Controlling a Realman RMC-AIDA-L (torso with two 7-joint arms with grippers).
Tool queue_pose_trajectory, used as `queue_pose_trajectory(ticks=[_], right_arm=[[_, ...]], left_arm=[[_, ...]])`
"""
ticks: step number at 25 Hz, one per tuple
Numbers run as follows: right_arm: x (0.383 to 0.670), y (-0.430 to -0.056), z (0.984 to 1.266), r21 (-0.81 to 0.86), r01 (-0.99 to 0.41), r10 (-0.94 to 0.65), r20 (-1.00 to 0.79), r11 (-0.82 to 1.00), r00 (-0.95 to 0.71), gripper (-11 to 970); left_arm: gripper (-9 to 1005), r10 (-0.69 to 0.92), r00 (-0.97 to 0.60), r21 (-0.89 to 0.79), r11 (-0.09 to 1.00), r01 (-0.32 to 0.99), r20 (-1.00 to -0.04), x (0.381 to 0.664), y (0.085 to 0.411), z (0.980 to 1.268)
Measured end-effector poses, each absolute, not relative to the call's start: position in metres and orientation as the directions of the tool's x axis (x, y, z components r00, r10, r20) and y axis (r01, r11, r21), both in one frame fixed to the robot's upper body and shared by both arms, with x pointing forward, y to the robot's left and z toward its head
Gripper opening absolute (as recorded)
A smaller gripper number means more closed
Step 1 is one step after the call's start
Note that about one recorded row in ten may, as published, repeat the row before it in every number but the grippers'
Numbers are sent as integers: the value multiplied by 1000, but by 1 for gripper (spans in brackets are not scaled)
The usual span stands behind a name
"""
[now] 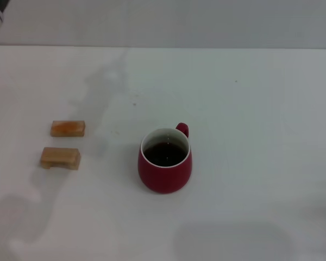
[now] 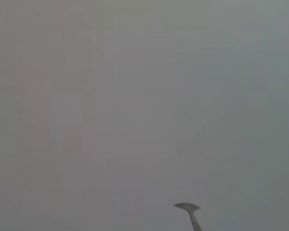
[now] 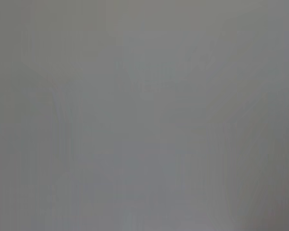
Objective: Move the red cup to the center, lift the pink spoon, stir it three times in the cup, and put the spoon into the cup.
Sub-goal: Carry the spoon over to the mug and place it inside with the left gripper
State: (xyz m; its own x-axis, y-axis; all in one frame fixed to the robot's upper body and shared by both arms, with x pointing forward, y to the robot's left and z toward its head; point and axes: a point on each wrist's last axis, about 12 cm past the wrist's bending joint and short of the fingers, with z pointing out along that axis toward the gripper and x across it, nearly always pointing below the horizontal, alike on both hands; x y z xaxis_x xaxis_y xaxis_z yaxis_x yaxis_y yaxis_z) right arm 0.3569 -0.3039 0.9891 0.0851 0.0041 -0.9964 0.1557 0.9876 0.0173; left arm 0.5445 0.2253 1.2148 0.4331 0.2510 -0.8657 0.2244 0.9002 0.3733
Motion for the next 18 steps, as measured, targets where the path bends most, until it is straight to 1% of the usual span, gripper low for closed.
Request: queue_pose_trajectory(ticks=[3,8,12,18], right_arm=[[357,-304,989,19,156,6,-996,988,85,-1],[357,-304,990,20,157,6,-996,987,89,0],[357,-303,990,20,156,6,-996,987,90,0],[357,-304,990,19,157,5,-996,987,90,-1]], left_arm=[[174,256,347,357,896,266,-902,548,226,1225],[174,342,263,414,858,305,-902,549,216,1234],[174,371,243,435,842,318,-896,549,213,1235],[173,332,243,400,855,330,-911,547,214,1241]])
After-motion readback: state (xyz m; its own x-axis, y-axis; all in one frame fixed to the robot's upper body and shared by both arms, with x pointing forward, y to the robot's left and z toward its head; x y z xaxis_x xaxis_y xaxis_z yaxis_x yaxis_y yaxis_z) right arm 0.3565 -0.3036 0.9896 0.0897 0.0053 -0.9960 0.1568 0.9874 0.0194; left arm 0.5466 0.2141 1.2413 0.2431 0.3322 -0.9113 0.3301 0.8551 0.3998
